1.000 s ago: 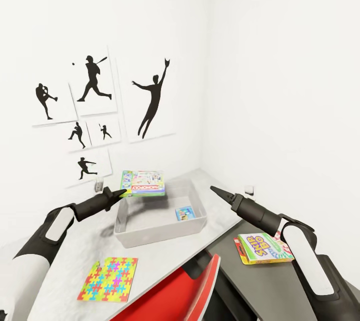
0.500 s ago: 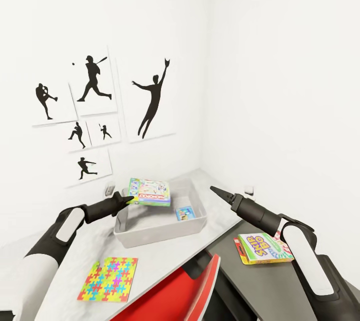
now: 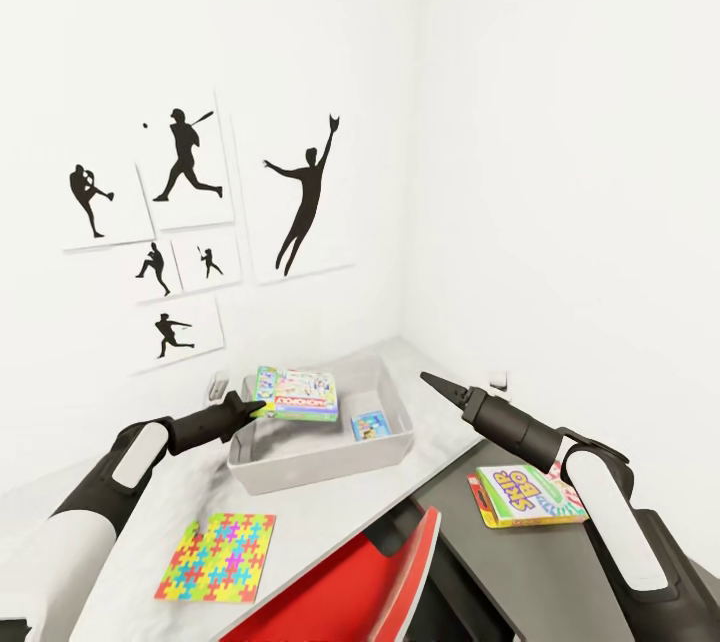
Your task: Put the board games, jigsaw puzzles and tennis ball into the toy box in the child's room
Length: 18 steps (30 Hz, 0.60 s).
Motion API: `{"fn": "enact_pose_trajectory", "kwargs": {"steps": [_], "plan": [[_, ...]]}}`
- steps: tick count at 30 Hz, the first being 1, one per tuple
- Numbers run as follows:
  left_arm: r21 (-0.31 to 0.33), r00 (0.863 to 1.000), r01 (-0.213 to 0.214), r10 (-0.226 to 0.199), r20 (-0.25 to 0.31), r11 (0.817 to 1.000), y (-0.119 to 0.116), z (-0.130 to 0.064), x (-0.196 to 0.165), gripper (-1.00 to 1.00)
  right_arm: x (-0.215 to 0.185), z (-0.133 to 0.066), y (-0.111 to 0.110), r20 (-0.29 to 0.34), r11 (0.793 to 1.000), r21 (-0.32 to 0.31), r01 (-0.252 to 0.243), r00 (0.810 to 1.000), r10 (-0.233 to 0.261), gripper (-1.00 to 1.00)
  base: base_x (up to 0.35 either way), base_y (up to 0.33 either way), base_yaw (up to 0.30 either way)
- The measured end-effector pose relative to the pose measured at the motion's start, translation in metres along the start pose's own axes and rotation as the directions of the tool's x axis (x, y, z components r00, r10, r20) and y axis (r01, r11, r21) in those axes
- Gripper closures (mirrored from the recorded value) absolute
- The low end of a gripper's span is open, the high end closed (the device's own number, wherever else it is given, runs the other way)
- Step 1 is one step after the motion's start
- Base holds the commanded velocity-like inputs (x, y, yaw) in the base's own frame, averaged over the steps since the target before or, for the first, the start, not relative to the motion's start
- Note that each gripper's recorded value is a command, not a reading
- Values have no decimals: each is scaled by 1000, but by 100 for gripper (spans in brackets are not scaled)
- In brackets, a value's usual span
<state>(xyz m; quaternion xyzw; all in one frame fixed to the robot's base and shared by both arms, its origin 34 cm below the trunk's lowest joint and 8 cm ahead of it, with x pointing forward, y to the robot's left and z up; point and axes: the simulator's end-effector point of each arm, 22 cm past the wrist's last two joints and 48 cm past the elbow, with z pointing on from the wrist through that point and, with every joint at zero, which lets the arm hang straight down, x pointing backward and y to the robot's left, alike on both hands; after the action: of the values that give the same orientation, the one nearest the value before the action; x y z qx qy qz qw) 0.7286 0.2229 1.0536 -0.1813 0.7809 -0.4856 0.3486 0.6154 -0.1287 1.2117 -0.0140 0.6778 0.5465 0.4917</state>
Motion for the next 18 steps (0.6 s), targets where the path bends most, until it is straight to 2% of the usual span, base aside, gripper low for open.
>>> {"fn": "enact_pose_trajectory", "kwargs": {"steps": [6,18], "plan": [[-8,1000,3,-3,-3,1000,6,3,2,100,3,1,-12,-5,999,38,-8,1000,9,-100,0,0,0],[-18,1000,11,-11,6,1000,17,4,0,100,8,3,-22,-13,998,52,-23,1000,23,-100,0,0,0]]}}
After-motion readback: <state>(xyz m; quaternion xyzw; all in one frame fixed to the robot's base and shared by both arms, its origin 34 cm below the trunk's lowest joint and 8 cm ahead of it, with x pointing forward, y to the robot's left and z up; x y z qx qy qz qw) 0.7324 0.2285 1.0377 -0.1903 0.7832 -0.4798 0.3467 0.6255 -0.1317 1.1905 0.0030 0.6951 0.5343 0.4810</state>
